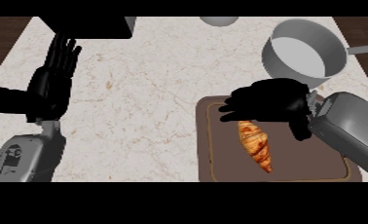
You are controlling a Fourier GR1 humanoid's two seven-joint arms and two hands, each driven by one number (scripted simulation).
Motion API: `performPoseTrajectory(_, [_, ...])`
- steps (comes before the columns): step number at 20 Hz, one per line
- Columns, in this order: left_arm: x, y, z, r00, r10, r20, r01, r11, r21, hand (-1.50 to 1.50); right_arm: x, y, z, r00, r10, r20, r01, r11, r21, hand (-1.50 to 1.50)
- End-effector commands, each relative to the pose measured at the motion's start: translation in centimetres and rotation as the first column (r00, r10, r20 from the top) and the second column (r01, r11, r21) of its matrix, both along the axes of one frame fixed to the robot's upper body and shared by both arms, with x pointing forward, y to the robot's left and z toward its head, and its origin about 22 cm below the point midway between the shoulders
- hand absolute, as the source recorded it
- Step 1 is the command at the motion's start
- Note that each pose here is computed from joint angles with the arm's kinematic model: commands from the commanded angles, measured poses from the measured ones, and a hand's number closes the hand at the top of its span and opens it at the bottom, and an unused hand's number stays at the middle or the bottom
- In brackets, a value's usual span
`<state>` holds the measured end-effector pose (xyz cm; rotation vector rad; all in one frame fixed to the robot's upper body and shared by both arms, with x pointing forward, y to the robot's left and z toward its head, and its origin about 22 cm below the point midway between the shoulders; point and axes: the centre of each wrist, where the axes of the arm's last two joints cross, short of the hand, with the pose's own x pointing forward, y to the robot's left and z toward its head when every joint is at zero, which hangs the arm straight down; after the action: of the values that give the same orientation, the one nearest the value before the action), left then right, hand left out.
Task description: Pick the croissant from the tray and place it in the pot
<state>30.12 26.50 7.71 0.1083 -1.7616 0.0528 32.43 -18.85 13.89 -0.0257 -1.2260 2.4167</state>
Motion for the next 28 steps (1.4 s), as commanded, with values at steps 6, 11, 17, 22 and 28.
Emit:
performPoseTrajectory(6, [0.9,-0.4,1.6,1.000,0.002,0.004,-0.002,1.000,0.000,0.00,-0.9,0.3,-3.5,0.997,0.042,-0.066,-0.042,0.999,-0.002,-1.50])
performPoseTrajectory(11, [0.7,-0.1,-0.4,1.000,-0.001,-0.014,0.001,1.000,0.002,0.00,-0.2,-0.1,-2.3,0.996,0.069,-0.056,-0.068,0.997,0.031,-1.50])
performPoseTrajectory(17, [0.9,0.1,-0.2,1.000,-0.003,0.011,0.003,1.000,0.000,0.00,-1.0,0.0,-5.5,0.999,0.029,0.026,-0.028,0.999,-0.046,-1.50])
performPoseTrajectory(22, [-2.0,0.9,-0.2,1.000,-0.012,0.005,0.012,1.000,0.010,0.00,-1.4,0.2,-9.1,0.999,-0.006,0.037,0.008,0.998,-0.058,-1.50])
performPoseTrajectory(28, [0.7,-0.6,1.4,1.000,0.000,-0.003,0.000,1.000,-0.003,0.00,-0.9,0.8,-9.8,0.999,0.042,0.009,-0.042,0.999,-0.029,-1.50])
